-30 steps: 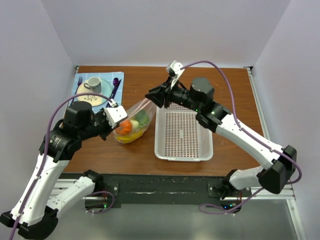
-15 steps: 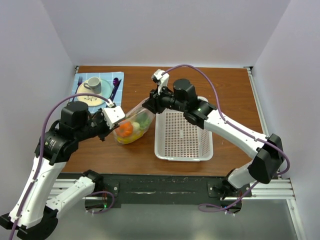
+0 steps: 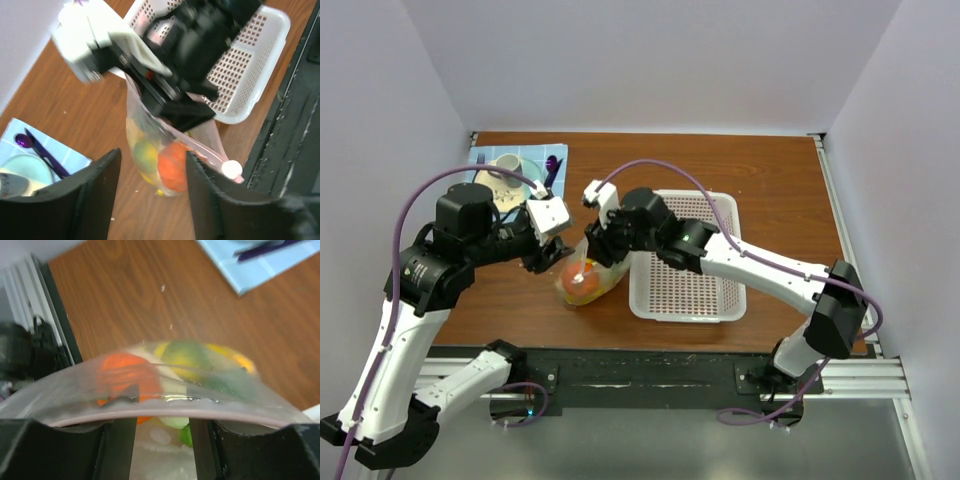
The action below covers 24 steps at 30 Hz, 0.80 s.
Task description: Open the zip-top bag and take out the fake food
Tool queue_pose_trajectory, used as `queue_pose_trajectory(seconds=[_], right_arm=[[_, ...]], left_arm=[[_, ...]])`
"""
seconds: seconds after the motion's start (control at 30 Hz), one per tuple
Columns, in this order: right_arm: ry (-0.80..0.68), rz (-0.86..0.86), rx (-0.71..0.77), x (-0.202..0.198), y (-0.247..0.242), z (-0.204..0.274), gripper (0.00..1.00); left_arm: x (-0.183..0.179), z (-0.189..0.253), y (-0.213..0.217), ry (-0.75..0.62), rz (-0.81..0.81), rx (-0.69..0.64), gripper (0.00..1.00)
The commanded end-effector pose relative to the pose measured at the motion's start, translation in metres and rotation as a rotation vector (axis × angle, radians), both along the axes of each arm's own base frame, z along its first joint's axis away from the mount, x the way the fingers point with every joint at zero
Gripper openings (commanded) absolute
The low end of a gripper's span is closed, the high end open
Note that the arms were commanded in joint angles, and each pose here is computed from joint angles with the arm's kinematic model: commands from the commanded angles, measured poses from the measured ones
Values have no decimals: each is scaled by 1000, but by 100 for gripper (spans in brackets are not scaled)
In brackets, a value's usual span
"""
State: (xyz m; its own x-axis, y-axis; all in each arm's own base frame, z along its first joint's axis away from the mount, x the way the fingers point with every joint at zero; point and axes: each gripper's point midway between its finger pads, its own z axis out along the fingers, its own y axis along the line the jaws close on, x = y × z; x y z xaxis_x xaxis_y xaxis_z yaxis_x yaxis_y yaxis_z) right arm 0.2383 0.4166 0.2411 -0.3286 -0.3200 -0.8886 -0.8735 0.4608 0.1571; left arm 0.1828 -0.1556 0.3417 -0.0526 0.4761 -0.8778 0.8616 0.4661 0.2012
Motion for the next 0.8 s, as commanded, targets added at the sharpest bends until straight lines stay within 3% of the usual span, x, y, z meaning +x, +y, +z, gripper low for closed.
queue_pose_trajectory(seconds=[0.0,0.1,0.2,0.27,0.37,0.47,0.77], right_arm=[[8,-48,-73,-11,-15,-18,47],[19,-60,-121,-24,-24,-31,47],[23,-86,-149,-34,-38,-39,51],[33,-109,-157,-43,-46,-47,61],[52,-102,-132,-57,-49,-54,71],[57,-96,-95,-69,-47,-58,99],[57,-38,-67,-87,-31,-70,99]], left_arm=[[-1,12,-1,-19,-1,-20,78],[20,10,17,-59,145,18,90],[39,-8,38,-100,272,87,94],[46,-22,49,-122,337,113,95],[49,-89,52,-33,354,178,96],[56,-125,54,2,394,177,94],[85,-185,71,97,436,255,92]])
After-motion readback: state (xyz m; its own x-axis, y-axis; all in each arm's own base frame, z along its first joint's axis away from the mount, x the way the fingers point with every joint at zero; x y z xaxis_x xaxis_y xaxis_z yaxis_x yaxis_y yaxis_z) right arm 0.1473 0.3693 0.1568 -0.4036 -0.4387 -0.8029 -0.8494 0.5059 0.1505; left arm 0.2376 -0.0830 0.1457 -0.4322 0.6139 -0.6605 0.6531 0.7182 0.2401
